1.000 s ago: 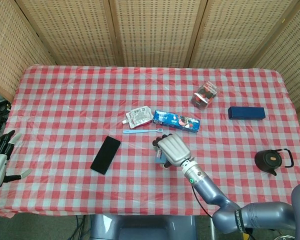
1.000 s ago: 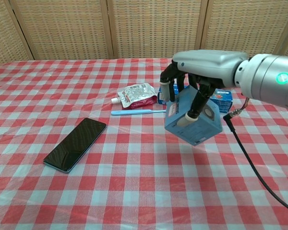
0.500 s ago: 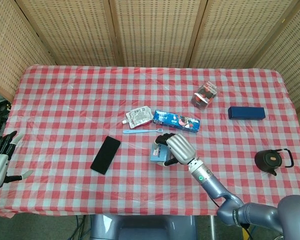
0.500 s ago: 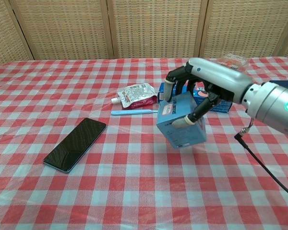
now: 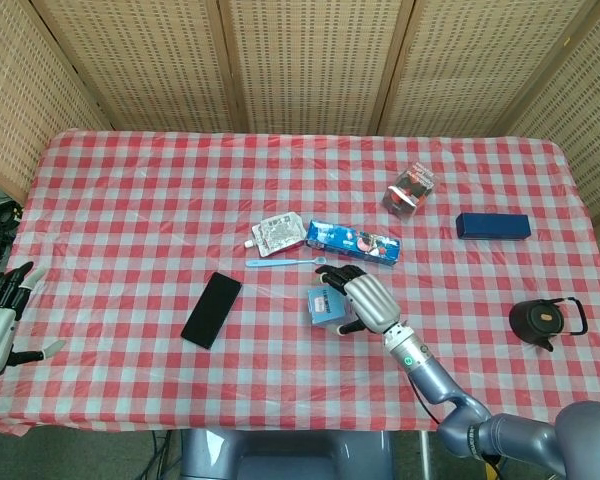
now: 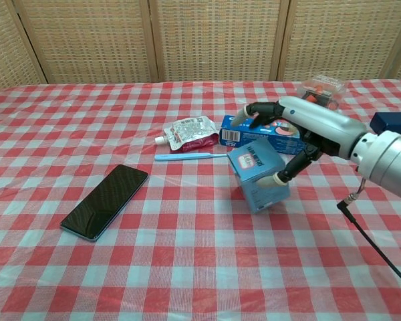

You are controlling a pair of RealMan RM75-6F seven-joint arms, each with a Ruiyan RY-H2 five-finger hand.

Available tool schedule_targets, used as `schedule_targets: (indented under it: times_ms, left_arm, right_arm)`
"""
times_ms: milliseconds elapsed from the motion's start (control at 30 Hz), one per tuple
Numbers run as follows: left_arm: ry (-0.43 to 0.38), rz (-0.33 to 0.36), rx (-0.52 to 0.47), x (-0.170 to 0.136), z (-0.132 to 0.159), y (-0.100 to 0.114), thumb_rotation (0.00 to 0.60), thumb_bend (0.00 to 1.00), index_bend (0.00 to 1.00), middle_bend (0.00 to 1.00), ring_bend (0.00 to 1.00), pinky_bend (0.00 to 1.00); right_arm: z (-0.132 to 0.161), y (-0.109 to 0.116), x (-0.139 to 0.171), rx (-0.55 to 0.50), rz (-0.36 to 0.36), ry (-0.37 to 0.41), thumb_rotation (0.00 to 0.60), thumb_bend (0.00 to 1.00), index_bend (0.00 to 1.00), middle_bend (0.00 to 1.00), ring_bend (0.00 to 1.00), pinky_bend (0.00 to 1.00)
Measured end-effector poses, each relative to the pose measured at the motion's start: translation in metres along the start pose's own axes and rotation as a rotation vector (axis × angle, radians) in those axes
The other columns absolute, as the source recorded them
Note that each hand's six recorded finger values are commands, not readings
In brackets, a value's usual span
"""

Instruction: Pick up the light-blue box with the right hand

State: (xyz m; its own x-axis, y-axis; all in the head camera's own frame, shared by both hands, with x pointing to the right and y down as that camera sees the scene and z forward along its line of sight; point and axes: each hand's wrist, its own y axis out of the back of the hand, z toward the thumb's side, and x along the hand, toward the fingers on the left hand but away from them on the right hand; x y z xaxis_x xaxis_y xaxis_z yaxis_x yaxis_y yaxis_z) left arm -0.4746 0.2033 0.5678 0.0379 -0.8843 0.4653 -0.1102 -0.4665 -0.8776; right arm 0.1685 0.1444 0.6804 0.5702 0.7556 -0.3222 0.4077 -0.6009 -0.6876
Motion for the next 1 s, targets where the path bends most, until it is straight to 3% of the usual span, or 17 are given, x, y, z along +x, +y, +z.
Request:
schedule_targets:
  times_ms: [200,433,733,867,1000]
  left_arm:
    - [-0.005,0.002,0.000,-0.001,0.001,0.001,0.600,0.00,0.00,0.00,0.00,0.00]
    - [-0.011,0.005,0.001,-0.002,0.003,0.001,0.600,0.00,0.00,0.00,0.00,0.00]
    - [-0.005,0.010,-0.005,-0.002,0.001,0.003,0.600,0.00,0.00,0.00,0.00,0.00]
    - [-0.002,0.015,-0.008,-0.002,-0.001,0.005,0.600,0.00,0.00,0.00,0.00,0.00]
    - [-0.001,0.017,-0.015,-0.002,-0.002,0.006,0.600,0.00,0.00,0.00,0.00,0.00]
  right_arm:
    - [0.002,0.017,0.008,0.024,-0.001,0.003,0.600,0.15,0.00,0.00,0.00,0.00]
    - [0.013,0.035,0.013,0.161,0.065,0.023,0.600,0.14,0.00,0.00,0.00,0.00]
    - [0.031,0.027,0.005,0.617,0.188,0.114,0.600,0.14,0.02,0.01,0.00,0.00]
    - [0.039,0.012,0.004,0.865,0.217,0.182,0.600,0.14,0.04,0.03,0.00,0.00]
    - [0.046,-0.006,0.001,1.040,0.234,0.242,0.600,0.15,0.04,0.03,0.00,0.00]
